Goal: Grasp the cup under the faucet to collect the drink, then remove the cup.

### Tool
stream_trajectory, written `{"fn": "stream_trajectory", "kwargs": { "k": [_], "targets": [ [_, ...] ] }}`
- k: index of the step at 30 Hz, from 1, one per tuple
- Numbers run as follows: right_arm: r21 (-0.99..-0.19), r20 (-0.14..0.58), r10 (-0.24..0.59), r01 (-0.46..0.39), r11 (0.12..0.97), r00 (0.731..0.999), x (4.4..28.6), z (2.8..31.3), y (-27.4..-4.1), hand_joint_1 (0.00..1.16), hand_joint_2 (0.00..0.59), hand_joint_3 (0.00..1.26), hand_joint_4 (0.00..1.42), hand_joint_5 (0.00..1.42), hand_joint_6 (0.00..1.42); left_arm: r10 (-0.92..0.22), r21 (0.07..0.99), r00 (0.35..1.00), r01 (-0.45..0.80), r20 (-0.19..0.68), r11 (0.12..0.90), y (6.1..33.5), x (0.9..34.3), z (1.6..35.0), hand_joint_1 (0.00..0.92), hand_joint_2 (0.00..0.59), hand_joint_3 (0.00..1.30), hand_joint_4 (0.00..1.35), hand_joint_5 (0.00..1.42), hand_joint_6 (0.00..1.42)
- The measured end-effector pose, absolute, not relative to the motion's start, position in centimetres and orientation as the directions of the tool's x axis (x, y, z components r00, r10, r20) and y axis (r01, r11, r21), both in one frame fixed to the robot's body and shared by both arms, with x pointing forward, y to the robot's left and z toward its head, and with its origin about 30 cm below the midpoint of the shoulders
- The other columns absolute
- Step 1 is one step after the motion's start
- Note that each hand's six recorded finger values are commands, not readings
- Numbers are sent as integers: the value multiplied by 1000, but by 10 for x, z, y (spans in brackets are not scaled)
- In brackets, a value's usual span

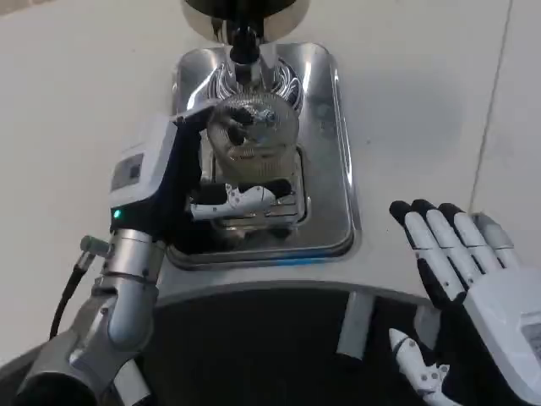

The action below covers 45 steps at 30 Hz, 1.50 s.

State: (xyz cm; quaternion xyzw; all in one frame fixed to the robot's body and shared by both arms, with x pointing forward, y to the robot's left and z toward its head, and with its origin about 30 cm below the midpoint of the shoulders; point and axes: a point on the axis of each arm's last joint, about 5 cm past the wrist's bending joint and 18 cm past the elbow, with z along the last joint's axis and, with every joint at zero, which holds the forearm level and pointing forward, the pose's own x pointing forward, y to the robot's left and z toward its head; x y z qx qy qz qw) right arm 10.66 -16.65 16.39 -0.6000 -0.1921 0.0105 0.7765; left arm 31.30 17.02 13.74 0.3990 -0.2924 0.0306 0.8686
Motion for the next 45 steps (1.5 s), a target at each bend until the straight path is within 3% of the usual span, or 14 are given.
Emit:
{"fn": "stream_trajectory", "kwargs": {
  "k": [1,2,3,5,7,8,19,24,31,33,38,45],
  "targets": [
    [-936,285,246,214,280,926,107,164,-167,112,586,0,0,0,0,-182,675,826,-285,533,680,170,313,137,619,37,782,832,1098,1297],
    [-935,286,245,214,283,926,108,164,-166,112,586,0,0,0,0,-183,675,826,-285,534,680,170,313,137,520,51,569,599,948,1135],
    [-934,286,244,214,285,926,108,165,-166,113,586,0,0,0,0,-185,675,825,-284,534,681,171,313,136,438,56,418,421,871,1080],
    [-934,283,243,208,291,928,109,165,-165,113,586,0,0,0,0,-196,680,827,-272,527,681,173,312,137,339,50,273,270,735,937],
    [-934,276,252,198,297,928,109,164,-163,114,586,0,0,0,0,-209,694,836,-253,508,674,175,312,136,253,41,162,69,469,576],
    [-933,277,255,197,300,926,110,164,-162,114,586,0,0,0,0,-213,694,834,-250,508,676,177,312,137,212,36,129,16,407,446],
    [-921,291,245,202,334,925,110,163,-163,113,586,0,0,0,0,-273,716,818,-223,507,662,182,306,140,71,0,3,0,209,217],
    [-882,344,236,227,413,909,118,168,-158,112,586,0,0,0,0,-248,718,825,-248,509,650,207,290,146,98,12,0,0,45,60],
    [-800,431,268,228,555,862,146,186,-141,112,586,0,0,0,0,-119,753,887,-300,446,586,263,236,148,121,21,0,0,14,18],
    [-790,445,289,220,573,848,149,189,-138,112,586,0,0,0,0,-92,755,896,-306,434,579,268,226,148,117,24,0,0,2,9],
    [-754,463,303,190,629,833,156,198,-131,159,586,0,0,0,0,-35,772,914,-321,405,548,276,203,147,3,97,0,0,0,0],
    [-650,534,280,176,739,798,168,213,-118,171,586,0,0,0,0,-71,863,960,-209,270,459,272,175,140,0,92,0,0,0,0]
  ]
}}
